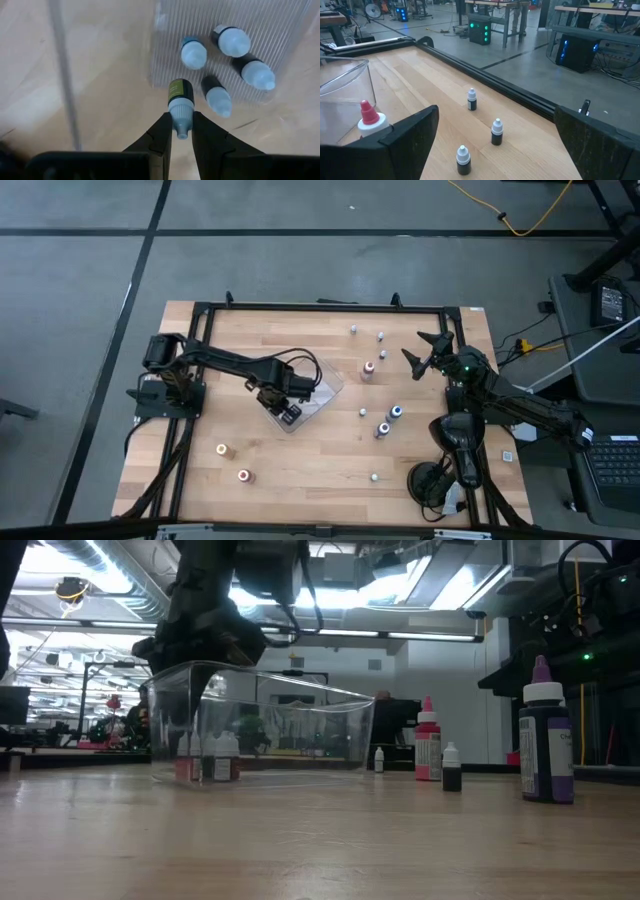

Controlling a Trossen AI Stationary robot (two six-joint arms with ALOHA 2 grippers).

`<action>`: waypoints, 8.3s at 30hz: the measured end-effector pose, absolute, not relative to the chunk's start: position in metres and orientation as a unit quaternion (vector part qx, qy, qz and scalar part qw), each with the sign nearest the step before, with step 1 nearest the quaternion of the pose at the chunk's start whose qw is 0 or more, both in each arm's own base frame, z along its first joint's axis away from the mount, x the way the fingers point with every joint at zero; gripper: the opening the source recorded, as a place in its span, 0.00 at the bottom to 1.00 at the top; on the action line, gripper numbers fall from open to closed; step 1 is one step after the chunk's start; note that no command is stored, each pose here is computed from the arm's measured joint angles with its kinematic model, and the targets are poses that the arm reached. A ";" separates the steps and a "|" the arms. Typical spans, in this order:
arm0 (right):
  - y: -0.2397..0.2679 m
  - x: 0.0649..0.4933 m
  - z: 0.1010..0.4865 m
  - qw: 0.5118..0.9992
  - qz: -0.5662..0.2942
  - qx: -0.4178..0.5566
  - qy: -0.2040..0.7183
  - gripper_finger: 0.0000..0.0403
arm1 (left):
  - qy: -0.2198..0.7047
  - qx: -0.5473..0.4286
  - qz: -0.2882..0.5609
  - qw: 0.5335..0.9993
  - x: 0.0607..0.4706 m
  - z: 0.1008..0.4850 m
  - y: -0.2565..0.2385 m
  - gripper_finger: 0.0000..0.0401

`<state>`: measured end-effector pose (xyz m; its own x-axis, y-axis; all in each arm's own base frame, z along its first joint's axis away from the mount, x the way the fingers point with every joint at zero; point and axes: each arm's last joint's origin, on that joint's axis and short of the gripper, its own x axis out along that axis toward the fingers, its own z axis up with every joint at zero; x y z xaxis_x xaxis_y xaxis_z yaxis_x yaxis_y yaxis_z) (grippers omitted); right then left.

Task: Pick & Place food coloring
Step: Put the small green food coloring bottle into the transparent bin, then put the large yellow food coloring bottle into the transparent bin

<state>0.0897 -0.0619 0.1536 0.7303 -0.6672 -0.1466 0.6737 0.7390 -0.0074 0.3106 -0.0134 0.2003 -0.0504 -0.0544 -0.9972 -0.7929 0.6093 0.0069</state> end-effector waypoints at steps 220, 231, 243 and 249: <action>-0.062 0.090 0.154 0.930 -0.360 0.023 0.070 0.98 | 0.657 -0.208 0.230 0.687 0.371 0.310 0.067 0.27; -0.062 0.090 0.154 0.930 -0.360 0.023 0.070 0.98 | 0.654 -0.211 0.211 0.695 0.398 0.272 0.091 0.27; -0.062 0.090 0.154 0.930 -0.360 0.022 0.070 0.98 | 0.669 -0.203 0.203 0.686 0.410 0.242 0.107 0.27; -0.062 0.090 0.154 0.930 -0.360 0.023 0.070 0.98 | 0.672 -0.215 0.197 0.681 0.409 0.241 0.110 0.33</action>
